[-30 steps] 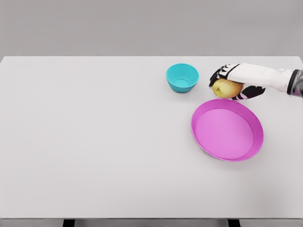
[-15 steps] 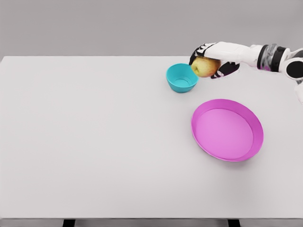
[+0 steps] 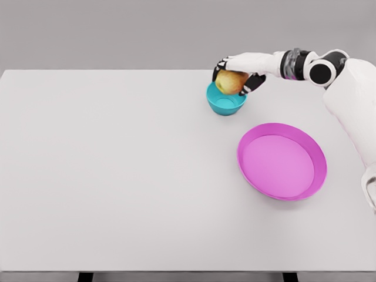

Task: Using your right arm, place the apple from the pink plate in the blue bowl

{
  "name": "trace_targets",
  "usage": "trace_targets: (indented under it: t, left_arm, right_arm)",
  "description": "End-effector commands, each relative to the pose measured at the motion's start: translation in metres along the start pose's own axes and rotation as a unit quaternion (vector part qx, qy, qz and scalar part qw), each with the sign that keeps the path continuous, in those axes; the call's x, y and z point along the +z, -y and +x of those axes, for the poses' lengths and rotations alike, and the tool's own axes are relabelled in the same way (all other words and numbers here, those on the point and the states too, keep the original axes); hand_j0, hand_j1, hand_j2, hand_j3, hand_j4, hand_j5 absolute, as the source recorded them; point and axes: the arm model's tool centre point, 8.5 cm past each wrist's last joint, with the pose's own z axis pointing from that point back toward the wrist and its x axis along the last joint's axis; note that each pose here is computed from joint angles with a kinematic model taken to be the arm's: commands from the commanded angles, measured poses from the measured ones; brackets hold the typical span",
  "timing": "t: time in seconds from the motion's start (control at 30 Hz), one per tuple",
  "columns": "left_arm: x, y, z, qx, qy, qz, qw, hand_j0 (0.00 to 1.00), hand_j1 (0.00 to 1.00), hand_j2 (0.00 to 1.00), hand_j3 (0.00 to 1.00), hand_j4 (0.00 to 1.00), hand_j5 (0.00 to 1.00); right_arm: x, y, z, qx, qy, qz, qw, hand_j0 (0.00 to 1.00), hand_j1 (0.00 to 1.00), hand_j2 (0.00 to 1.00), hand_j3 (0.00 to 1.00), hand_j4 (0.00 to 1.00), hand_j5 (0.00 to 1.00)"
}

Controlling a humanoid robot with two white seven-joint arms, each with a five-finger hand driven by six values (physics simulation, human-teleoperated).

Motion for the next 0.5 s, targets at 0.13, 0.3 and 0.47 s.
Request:
trace_targets:
  t: [0.13, 0.3, 0.47]
  left_arm:
    - [0.0000, 0.0000, 0.0000, 0.000, 0.000, 0.000, 1.0000, 1.00, 1.00, 1.00, 1.00, 1.00, 1.00]
    - [0.0000, 0.0000, 0.0000, 0.000, 0.000, 0.000, 1.0000, 1.00, 1.00, 1.00, 1.00, 1.00, 1.00]
    - [0.0000, 0.0000, 0.0000, 0.000, 0.000, 0.000, 1.0000, 1.00, 1.00, 1.00, 1.00, 1.00, 1.00]
  right_arm:
    - [-0.0114, -0.0093, 0.0011, -0.011, -0.004, 0.014, 0.9998, 0.51, 0.51, 0.51, 0.51, 0.51, 0.51]
    - [-0.0105, -0.0096, -0.0001, -0.012, -0.006, 0.014, 0.9998, 1.00, 1.00, 1.00, 1.00, 1.00, 1.00]
    - [-0.0108, -0.0049, 0.0030, -0.005, -0.002, 0.010, 0.9999, 1.00, 1.00, 1.00, 1.00, 1.00, 1.00]
